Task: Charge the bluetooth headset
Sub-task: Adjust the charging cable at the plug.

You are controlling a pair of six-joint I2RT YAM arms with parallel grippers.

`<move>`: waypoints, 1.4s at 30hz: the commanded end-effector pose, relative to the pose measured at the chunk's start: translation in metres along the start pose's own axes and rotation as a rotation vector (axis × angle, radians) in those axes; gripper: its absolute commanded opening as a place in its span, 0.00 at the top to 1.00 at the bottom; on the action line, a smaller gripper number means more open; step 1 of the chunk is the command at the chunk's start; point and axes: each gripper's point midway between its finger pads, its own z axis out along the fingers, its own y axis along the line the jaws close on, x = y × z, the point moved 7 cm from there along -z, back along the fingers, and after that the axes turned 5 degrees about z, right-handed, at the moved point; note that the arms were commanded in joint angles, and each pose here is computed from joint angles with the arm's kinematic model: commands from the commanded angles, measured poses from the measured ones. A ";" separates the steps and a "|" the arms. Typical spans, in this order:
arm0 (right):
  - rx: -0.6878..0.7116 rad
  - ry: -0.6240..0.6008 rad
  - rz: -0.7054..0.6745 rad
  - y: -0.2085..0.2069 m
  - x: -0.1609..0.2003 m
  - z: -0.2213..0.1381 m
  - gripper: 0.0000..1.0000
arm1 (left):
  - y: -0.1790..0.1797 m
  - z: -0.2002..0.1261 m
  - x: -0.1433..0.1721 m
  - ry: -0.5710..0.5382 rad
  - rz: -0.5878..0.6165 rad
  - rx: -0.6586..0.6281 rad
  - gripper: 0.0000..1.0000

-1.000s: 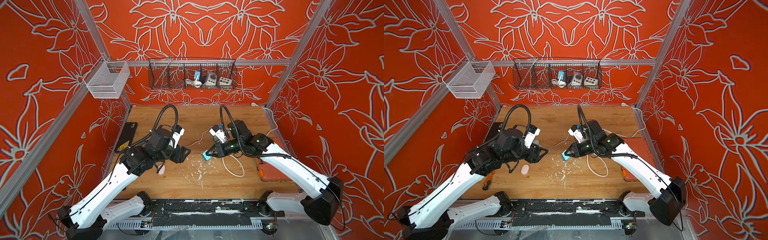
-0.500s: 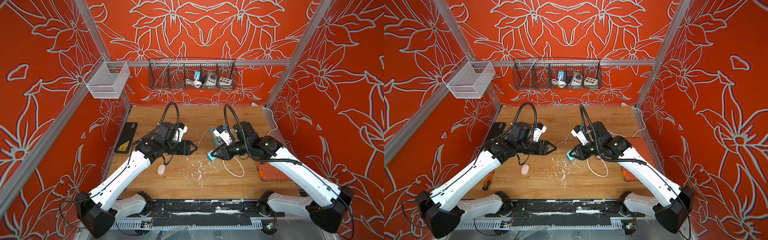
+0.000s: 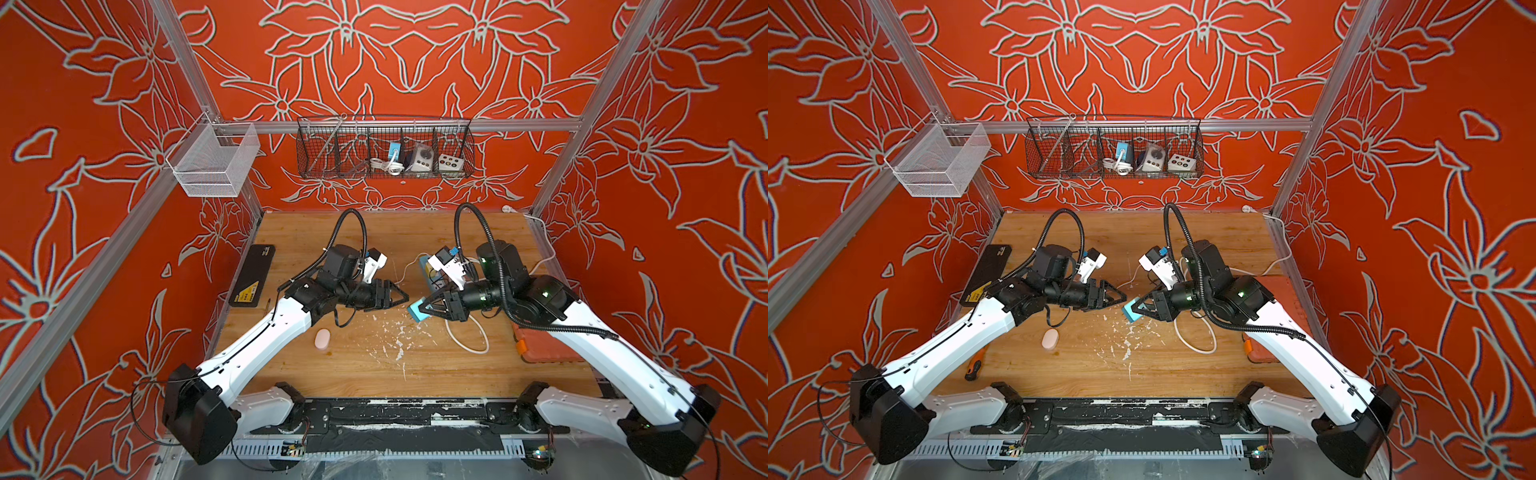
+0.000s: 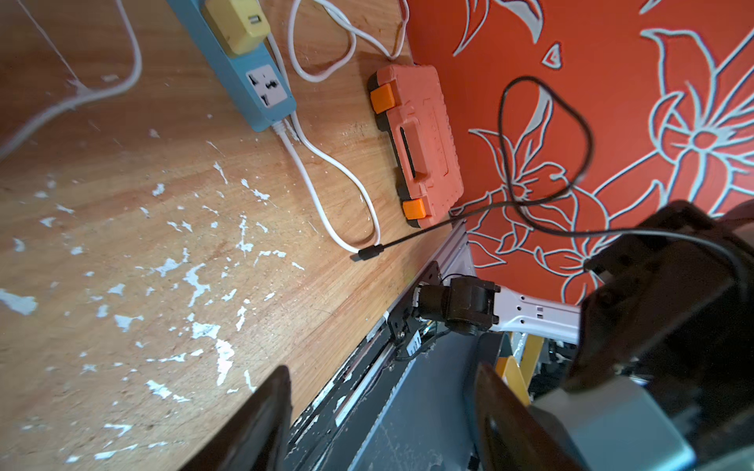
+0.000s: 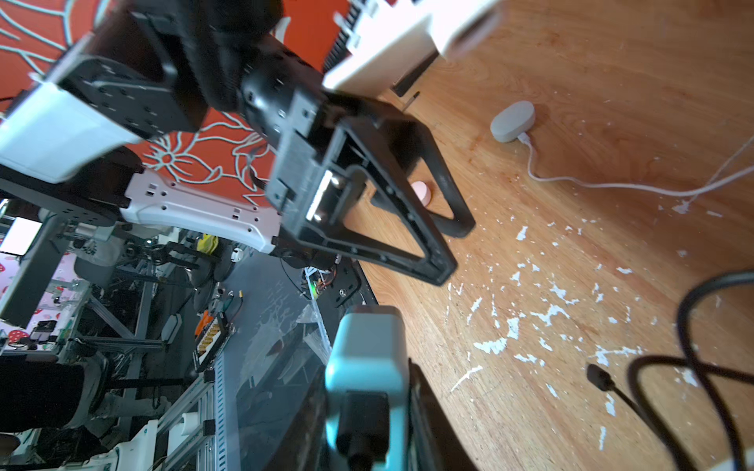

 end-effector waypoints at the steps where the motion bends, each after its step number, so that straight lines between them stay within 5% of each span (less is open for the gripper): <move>1: -0.076 -0.045 -0.044 0.016 -0.009 -0.008 0.92 | 0.001 0.009 0.000 0.011 -0.030 0.083 0.30; 9: -0.106 -0.055 -0.028 0.014 -0.010 -0.003 0.92 | -0.006 0.019 -0.001 0.022 -0.003 0.139 0.31; 16: -0.176 -0.059 -0.012 0.022 -0.015 -0.004 0.92 | -0.013 0.044 0.017 0.022 0.236 -0.012 0.34; 24: -0.274 -0.083 0.013 0.036 -0.023 -0.009 0.92 | -0.011 0.034 0.016 -0.245 0.349 -0.028 0.31; 29: -0.313 -0.060 0.048 0.038 -0.023 -0.007 0.92 | -0.023 0.023 0.013 -0.321 0.493 -0.038 0.31; 35: -0.370 -0.052 0.071 0.040 -0.024 -0.006 0.92 | -0.032 0.020 0.013 -0.385 0.605 0.027 0.31; 42: -0.398 -0.061 0.073 0.047 -0.028 -0.010 0.92 | -0.048 0.031 0.020 -0.325 0.690 0.159 0.33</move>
